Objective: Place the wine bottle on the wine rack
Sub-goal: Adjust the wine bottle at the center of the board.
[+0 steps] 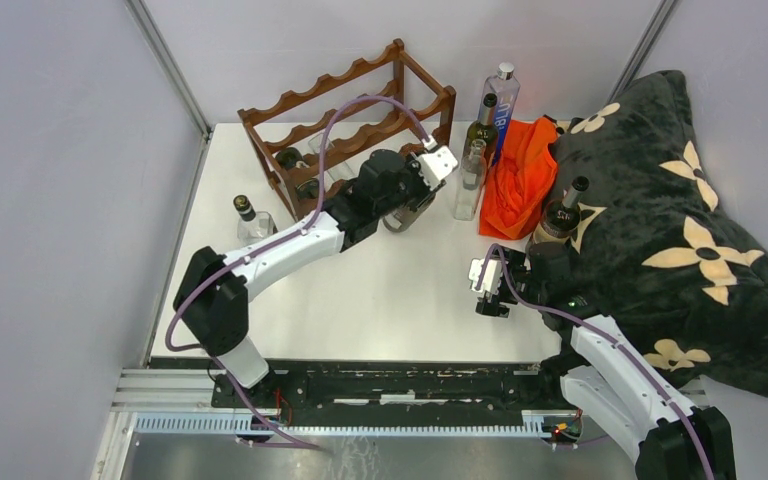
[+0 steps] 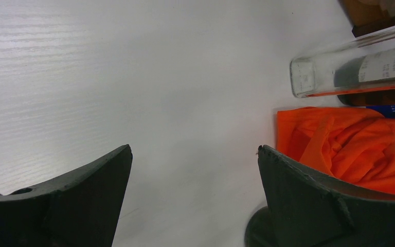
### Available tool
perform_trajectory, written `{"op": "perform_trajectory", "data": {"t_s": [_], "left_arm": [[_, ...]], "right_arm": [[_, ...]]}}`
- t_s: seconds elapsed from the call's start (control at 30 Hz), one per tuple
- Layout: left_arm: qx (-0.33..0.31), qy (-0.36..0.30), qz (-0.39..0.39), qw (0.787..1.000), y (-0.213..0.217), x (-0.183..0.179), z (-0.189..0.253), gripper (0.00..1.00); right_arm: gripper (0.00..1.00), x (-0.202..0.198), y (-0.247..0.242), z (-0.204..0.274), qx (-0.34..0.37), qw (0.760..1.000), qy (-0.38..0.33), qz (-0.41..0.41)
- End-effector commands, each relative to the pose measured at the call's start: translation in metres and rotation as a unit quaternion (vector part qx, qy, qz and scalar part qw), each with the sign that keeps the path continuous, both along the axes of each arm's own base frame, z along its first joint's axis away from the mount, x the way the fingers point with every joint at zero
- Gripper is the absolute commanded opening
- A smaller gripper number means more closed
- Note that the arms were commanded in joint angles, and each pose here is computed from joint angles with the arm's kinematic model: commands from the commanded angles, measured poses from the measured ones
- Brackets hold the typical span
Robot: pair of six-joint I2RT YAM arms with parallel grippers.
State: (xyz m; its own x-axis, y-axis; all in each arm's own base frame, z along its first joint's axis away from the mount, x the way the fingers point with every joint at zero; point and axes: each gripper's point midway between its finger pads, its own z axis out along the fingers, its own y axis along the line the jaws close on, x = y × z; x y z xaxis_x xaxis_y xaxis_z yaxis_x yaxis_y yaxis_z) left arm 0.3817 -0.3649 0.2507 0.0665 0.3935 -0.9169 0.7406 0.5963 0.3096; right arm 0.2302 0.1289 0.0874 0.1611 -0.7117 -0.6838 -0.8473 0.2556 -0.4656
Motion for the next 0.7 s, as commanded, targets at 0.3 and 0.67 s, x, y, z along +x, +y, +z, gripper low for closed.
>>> {"op": "perform_trajectory", "data": {"t_s": [0.3,0.67], "left_arm": [[0.129,-0.211,-0.118,0.962,-0.002,-0.049,0.053,0.02],[0.172,-0.231,-0.139,0.948,-0.003,-0.052,0.046,0.02]], "right_arm": [[0.98,0.003,0.003,0.005,0.004,1.000,-0.020,0.008],[0.98,0.002,0.003,0.003,0.003,1.000,-0.019,0.009]]}}
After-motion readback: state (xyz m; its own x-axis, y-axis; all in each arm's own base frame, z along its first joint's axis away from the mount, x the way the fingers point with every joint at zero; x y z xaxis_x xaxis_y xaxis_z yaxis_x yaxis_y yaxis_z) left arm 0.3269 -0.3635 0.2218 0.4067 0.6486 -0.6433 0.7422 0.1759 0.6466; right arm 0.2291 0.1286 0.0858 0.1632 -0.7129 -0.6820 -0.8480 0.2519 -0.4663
